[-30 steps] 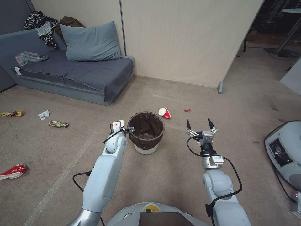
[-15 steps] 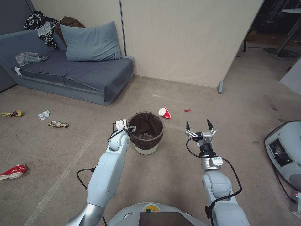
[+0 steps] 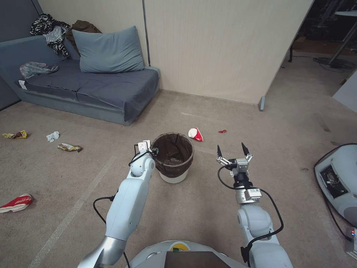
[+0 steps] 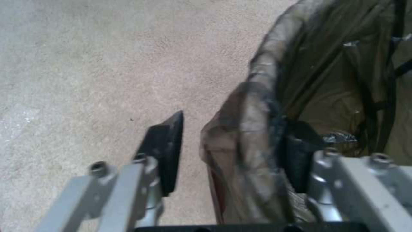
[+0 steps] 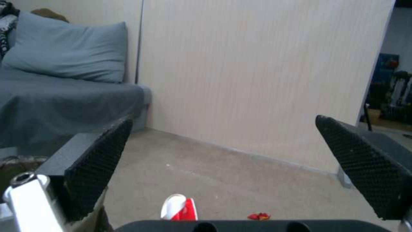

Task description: Pick up the trash bin, then pick up the garbage from the floor and place it into the trash bin.

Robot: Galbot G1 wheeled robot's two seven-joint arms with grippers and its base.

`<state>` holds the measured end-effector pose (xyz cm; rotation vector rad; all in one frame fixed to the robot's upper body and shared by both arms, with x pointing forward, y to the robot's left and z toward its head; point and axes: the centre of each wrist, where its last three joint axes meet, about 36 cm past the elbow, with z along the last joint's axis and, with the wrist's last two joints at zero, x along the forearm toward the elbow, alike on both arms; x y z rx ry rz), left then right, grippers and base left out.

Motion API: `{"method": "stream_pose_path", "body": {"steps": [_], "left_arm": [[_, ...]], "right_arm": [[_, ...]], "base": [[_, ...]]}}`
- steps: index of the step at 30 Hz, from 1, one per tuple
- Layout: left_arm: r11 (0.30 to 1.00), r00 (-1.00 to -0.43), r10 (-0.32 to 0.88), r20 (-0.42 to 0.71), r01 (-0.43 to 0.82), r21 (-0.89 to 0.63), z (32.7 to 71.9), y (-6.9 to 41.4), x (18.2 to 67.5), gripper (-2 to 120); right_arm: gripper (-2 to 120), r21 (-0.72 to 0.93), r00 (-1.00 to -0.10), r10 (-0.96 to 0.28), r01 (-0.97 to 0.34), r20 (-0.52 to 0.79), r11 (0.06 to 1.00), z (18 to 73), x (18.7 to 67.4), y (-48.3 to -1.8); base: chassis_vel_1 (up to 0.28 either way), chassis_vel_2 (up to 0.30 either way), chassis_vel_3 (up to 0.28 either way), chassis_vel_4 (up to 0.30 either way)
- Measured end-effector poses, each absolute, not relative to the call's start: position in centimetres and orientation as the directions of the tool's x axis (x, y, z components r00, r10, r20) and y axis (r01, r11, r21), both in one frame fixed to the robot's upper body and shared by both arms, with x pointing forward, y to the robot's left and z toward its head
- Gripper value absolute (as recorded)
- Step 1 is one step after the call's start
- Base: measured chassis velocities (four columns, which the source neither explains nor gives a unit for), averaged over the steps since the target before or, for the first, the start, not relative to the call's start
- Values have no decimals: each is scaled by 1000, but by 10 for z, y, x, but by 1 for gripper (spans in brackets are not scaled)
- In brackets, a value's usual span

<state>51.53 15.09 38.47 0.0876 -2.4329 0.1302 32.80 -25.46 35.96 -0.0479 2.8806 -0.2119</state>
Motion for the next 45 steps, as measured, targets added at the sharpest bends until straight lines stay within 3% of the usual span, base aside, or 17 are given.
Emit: {"method": "stream_pose_path", "body": {"steps": [3, 10, 27, 45], "left_arm": [[993, -758, -28, 651, -97, -71, 384, 151, 515, 29], [993, -759, -19, 651, -92, -78, 385, 150, 514, 7], [989, -770, -20, 638, -109, -100, 391, 164, 499, 5], [988, -887, -62, 457, -121, -101, 463, 205, 424, 3]], "right_arm": [[100, -150, -967, -50, -13, -248, 989, 360, 328, -255], [100, -153, -966, -49, -10, -253, 988, 361, 330, -257], [100, -141, -963, -37, 1, -266, 990, 366, 337, -262], [100, -103, -963, 0, 29, -269, 994, 371, 345, -265]], "base": [[0, 0, 0, 0], [0, 0, 0, 0], [0, 0, 0, 0], [0, 0, 0, 0]]}}
